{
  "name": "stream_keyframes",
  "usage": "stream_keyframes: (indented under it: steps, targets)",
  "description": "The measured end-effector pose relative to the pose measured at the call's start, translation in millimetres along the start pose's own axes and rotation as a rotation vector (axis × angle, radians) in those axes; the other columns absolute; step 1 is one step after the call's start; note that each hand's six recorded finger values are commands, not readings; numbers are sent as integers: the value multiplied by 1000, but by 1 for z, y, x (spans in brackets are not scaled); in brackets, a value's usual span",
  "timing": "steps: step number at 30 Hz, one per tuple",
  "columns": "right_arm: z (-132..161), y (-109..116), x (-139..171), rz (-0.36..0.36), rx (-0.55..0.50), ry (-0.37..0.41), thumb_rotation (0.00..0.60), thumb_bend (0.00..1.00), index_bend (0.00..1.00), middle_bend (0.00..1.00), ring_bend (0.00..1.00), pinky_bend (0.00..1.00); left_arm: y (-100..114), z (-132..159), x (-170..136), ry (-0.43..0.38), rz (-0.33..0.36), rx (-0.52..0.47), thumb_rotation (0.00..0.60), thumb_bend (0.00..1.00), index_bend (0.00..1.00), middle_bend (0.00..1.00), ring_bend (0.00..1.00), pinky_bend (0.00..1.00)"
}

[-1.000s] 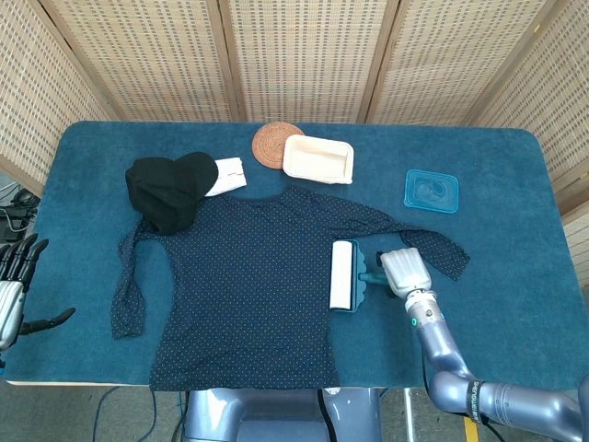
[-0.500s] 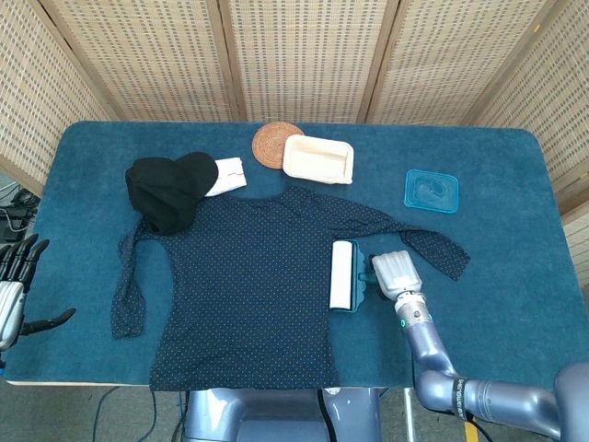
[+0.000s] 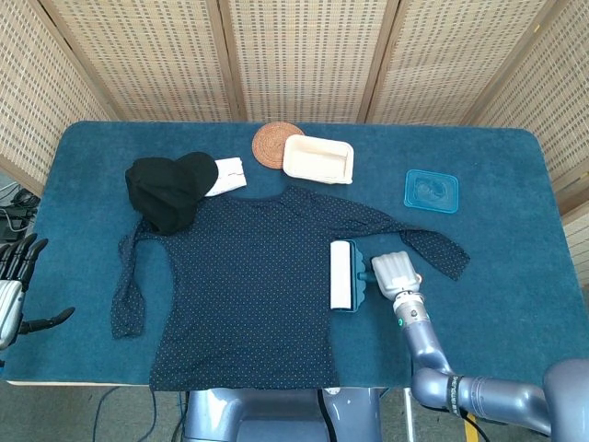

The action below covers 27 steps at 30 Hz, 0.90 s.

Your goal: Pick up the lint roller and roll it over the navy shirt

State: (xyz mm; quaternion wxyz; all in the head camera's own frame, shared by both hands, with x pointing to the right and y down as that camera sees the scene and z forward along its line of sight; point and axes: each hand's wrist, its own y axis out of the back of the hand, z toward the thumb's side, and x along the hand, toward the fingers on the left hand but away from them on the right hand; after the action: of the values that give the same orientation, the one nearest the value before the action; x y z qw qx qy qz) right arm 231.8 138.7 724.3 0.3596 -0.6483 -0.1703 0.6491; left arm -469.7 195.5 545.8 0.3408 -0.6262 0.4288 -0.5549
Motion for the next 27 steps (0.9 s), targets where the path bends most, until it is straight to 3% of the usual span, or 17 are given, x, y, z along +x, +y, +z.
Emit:
stream_keyframes:
  steps: [7, 13, 20, 27]
  targets:
    - [4, 23, 7, -57, 13, 39, 600, 817, 724, 1000, 1000, 1000, 0, 0, 1, 0, -5, -7, 600, 0, 0, 0, 0, 0]
    - [21, 58, 14, -118, 73, 90, 600, 817, 729, 1000, 1000, 1000, 0, -3, 3, 7, -9, -20, 600, 0, 0, 0, 0, 0]
    - [61, 102, 13, -170, 183, 117, 600, 817, 730, 1000, 1000, 1000, 0, -9, 9, 20, -24, -41, 600, 0, 0, 0, 0, 0]
    - [123, 118, 13, -177, 287, 160, 600, 817, 737, 1000, 1000, 1000, -1, -15, 14, 29, -42, -60, 600, 0, 0, 0, 0, 0]
